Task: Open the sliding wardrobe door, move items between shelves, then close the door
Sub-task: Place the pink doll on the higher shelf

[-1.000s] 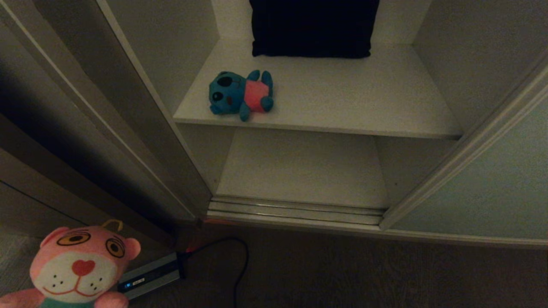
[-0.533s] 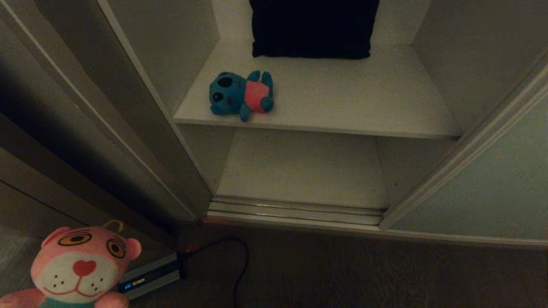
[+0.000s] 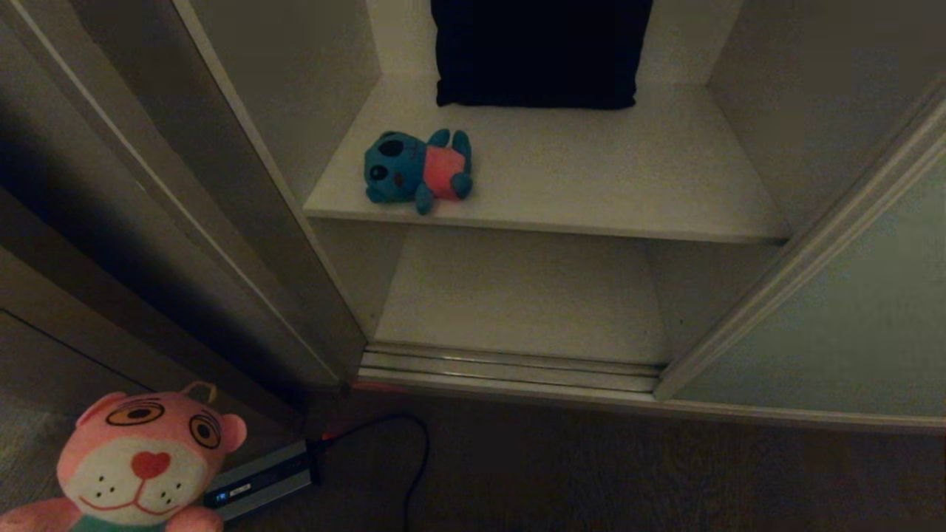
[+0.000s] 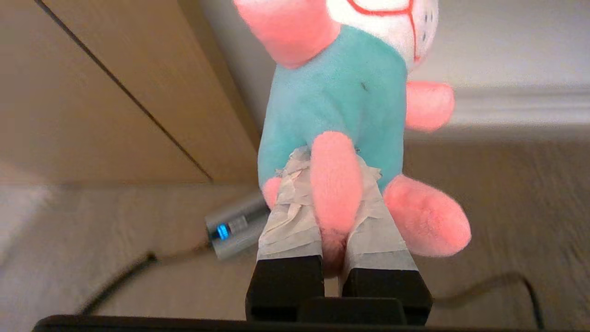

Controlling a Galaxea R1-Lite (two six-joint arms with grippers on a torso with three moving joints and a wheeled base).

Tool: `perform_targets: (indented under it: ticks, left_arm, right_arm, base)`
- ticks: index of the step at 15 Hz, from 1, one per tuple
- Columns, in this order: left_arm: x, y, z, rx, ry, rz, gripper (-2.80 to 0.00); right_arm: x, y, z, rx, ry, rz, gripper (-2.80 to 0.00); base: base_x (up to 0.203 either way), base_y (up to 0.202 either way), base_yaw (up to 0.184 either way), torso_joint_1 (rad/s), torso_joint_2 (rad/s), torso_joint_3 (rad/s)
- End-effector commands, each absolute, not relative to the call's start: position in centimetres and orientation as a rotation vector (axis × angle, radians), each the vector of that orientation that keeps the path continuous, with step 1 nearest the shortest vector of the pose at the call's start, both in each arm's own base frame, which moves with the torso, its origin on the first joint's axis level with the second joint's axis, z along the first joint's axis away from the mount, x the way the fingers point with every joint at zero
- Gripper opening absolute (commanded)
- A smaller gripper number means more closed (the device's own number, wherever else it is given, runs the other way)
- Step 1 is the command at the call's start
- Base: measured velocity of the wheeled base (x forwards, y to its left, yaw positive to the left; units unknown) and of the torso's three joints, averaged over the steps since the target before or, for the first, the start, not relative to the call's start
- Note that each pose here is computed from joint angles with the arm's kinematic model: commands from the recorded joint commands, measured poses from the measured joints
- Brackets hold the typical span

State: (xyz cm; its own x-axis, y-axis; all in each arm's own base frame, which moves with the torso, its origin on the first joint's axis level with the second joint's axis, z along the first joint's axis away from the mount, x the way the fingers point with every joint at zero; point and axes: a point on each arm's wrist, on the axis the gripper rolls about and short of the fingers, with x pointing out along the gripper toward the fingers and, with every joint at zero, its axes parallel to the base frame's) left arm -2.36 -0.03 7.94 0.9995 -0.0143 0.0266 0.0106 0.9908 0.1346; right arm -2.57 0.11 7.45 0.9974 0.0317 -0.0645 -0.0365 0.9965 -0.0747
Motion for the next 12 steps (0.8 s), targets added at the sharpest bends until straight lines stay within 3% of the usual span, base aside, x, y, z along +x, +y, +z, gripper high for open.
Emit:
perform_targets:
  ticks: [1, 5, 12]
  left_arm:
    - [-3.0, 0.0, 11.3, 0.144, -0.136, -0.002, -2.80]
    - [-4.9, -0.1, 21.6, 0.148, -0.320, -0.029, -2.80]
    - [1.7, -0.9, 33.9, 0.169, -0.297, -0.396, -2.80]
  right_arm:
    - [-2.6, 0.1, 7.4, -0.077, 0.063, 0.035, -2.80]
    - [-2.6, 0.1, 7.4, -0.077, 0.063, 0.035, -2.80]
    - [-2.6, 0.1, 7.4, -0.077, 0.062, 0.035, -2.80]
  base:
    - [0.000, 0.000, 0.000, 0.000, 0.00, 0.000]
    - [0.000, 0.000, 0.000, 0.000, 0.00, 0.000]
    - [0.000, 0.000, 0.000, 0.000, 0.00, 0.000]
